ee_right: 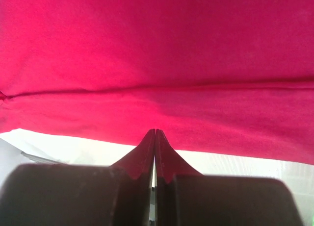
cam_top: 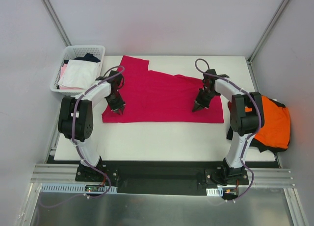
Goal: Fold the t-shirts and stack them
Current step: Fold the tshirt
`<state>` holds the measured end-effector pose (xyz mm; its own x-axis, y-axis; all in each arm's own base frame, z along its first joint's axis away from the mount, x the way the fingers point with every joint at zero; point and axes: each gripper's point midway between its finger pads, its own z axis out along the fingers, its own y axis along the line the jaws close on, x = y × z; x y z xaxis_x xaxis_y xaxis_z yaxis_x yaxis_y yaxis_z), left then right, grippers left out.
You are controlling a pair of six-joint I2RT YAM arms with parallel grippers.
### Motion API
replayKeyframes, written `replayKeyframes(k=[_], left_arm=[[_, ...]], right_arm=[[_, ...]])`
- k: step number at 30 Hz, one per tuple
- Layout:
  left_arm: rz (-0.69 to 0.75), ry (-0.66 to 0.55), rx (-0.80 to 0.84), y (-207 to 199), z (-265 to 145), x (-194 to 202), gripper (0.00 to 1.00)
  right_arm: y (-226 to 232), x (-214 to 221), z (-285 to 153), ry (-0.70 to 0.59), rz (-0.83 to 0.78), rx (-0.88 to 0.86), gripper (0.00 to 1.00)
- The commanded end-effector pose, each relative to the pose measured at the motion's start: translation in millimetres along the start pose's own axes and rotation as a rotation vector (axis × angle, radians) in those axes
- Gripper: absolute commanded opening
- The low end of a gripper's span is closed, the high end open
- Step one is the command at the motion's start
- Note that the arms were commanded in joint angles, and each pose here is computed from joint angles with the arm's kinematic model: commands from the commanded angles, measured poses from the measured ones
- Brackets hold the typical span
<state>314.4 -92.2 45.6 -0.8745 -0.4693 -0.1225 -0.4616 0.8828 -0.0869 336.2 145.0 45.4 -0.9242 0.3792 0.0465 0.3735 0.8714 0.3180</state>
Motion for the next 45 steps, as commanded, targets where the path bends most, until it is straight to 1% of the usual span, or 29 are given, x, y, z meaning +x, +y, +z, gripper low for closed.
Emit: replayKeyframes(k=[1,5,10,15,18,24,36,39,42,44,45], left_arm=[[0.007,-0.027,-0.117,28,-16,4,0.15],[-0.010,-0.008,-0.151,37,-17,8,0.15],[-0.025,0.035,-0.145,35,-13,15,0.15],[-0.064,0.085,-0.116,31,-9,24,0.15],[-0.093,0.129,-0.073,22,-5,31,0.16],[-0.137,0.192,0.003,7,0,42,0.15],[-0.146,0.232,0.021,6,9,52,0.15],[-0.124,0.174,0.120,-12,3,40,0.12],[-0.059,0.076,0.213,-36,-15,14,0.10],[-0.023,0.011,0.257,-55,-30,-7,0.09],[0.008,-0.040,0.287,-67,-43,-22,0.08]], right_arm=[[18,-4,-4,0.000,0.012,-0.051,0.02],[30,0,-4,0.026,0.050,-0.121,0.02],[30,-1,2,0.042,0.091,-0.130,0.02],[29,-7,10,0.057,0.164,-0.197,0.02],[28,-11,10,0.048,0.154,-0.197,0.02],[24,-1,16,0.091,0.165,-0.190,0.02],[4,14,9,0.088,0.136,-0.152,0.01],[14,15,4,0.080,0.068,-0.179,0.01],[30,12,-3,0.062,-0.015,-0.202,0.01],[30,12,-3,0.050,-0.060,-0.148,0.01],[41,7,-9,0.024,-0.120,-0.145,0.01]])
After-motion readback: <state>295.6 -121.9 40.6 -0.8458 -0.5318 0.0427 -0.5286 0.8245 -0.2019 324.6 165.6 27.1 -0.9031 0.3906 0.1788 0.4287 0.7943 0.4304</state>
